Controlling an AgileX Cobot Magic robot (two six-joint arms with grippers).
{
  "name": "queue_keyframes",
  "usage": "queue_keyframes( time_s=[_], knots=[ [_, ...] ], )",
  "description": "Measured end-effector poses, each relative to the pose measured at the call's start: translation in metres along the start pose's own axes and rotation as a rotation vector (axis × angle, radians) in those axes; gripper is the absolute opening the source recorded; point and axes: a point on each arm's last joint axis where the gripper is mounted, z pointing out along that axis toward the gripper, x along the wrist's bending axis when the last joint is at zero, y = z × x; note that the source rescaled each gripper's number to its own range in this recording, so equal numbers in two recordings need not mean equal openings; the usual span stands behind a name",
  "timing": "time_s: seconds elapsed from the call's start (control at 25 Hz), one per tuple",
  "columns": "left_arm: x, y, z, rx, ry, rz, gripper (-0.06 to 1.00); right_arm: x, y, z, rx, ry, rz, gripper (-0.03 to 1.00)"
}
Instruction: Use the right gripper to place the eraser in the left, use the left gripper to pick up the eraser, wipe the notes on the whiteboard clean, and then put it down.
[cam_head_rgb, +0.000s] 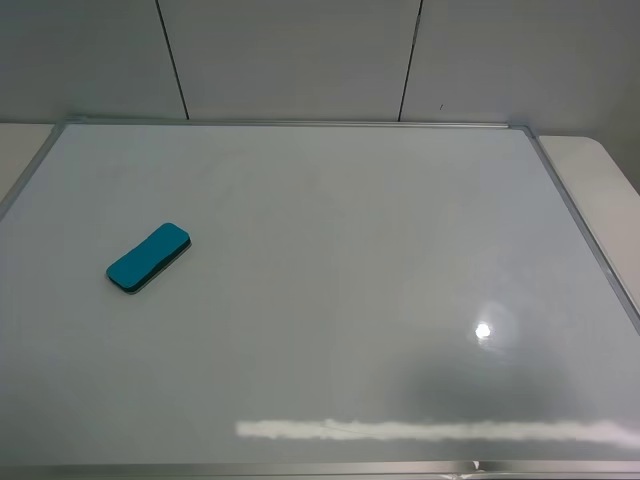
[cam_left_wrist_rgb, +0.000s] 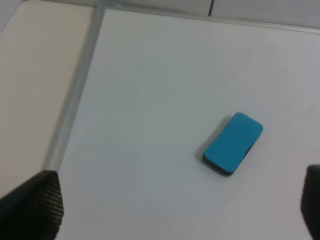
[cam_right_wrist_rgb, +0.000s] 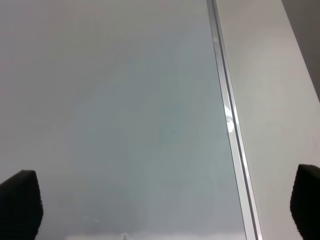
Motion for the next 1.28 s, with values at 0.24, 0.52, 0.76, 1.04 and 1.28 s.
queue_keyframes(
  time_s=[0.24, 0.52, 0.76, 1.04, 1.28],
  knots=[
    [0.001, -0.011, 0.008, 0.032, 0.063, 0.016, 0.92, 0.000, 0.000, 0.000, 0.000, 0.000, 0.000, 1.00],
    [0.002, -0.015, 0.010, 0.057, 0.071, 0.031, 0.92, 0.000, 0.000, 0.000, 0.000, 0.000, 0.000, 1.00],
    [0.001, -0.015, 0.010, 0.054, 0.098, 0.023, 0.92, 0.000, 0.000, 0.000, 0.000, 0.000, 0.000, 1.00],
    [0.001, -0.015, 0.010, 0.057, 0.086, 0.029, 0.92, 0.000, 0.000, 0.000, 0.000, 0.000, 0.000, 1.00],
    [-0.001, -0.015, 0.010, 0.060, 0.075, 0.013, 0.92, 0.000, 0.000, 0.000, 0.000, 0.000, 0.000, 1.00]
  ],
)
